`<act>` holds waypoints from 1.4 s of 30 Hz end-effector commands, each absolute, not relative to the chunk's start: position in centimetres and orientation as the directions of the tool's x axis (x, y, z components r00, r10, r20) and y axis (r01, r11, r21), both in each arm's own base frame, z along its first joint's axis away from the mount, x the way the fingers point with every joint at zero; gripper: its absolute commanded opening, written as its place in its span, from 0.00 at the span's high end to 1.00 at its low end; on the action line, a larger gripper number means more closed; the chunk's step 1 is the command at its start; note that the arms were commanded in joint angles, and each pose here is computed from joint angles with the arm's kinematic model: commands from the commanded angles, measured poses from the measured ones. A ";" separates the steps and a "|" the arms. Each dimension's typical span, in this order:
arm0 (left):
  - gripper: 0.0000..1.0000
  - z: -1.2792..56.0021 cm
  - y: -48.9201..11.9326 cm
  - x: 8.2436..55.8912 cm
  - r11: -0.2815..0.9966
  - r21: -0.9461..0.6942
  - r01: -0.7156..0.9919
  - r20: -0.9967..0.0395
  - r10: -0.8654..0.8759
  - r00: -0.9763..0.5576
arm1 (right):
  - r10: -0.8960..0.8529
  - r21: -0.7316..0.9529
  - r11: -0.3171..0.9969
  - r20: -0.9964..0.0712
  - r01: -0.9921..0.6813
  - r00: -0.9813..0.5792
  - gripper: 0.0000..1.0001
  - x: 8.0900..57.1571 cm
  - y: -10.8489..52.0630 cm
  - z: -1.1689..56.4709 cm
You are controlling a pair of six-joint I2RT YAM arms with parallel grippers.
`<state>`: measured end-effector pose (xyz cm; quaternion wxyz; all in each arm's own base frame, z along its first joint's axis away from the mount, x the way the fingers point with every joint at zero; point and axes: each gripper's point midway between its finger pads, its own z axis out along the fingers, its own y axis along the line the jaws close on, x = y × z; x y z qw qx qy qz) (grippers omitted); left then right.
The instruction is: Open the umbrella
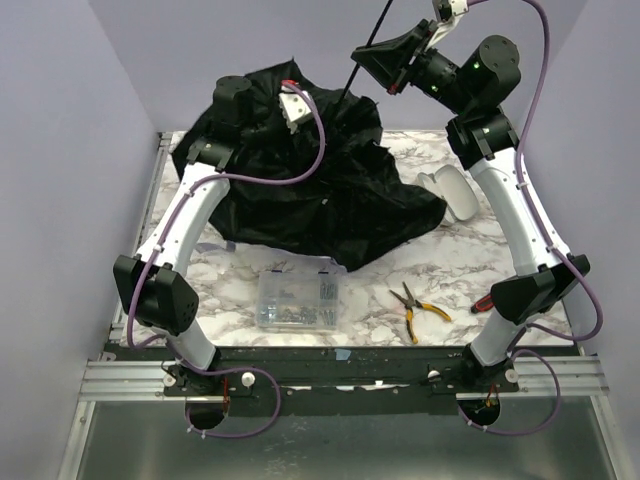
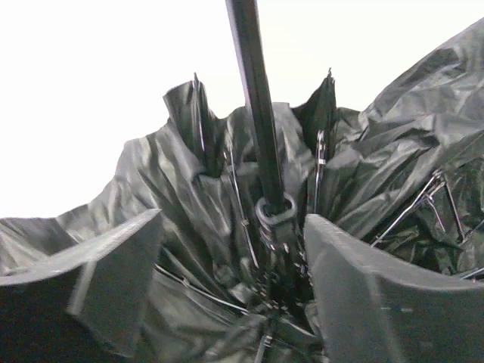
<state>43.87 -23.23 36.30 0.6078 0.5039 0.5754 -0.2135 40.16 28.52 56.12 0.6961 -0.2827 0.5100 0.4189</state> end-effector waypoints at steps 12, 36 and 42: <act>0.57 38.1 -29.4 40.2 0.270 0.280 0.921 -0.944 0.249 0.214 | 0.340 -0.016 0.436 -0.923 -0.900 0.181 0.99 37.1 28.0 58.6; 0.65 38.6 -30.0 39.3 0.341 0.161 0.926 -0.973 0.211 0.091 | 0.338 0.006 0.446 -0.927 -0.895 0.162 0.99 37.8 28.1 57.8; 0.84 38.4 -30.4 39.9 0.348 0.136 0.927 -0.979 0.192 0.071 | 0.348 0.017 0.447 -0.924 -0.894 0.157 0.99 37.8 28.0 57.8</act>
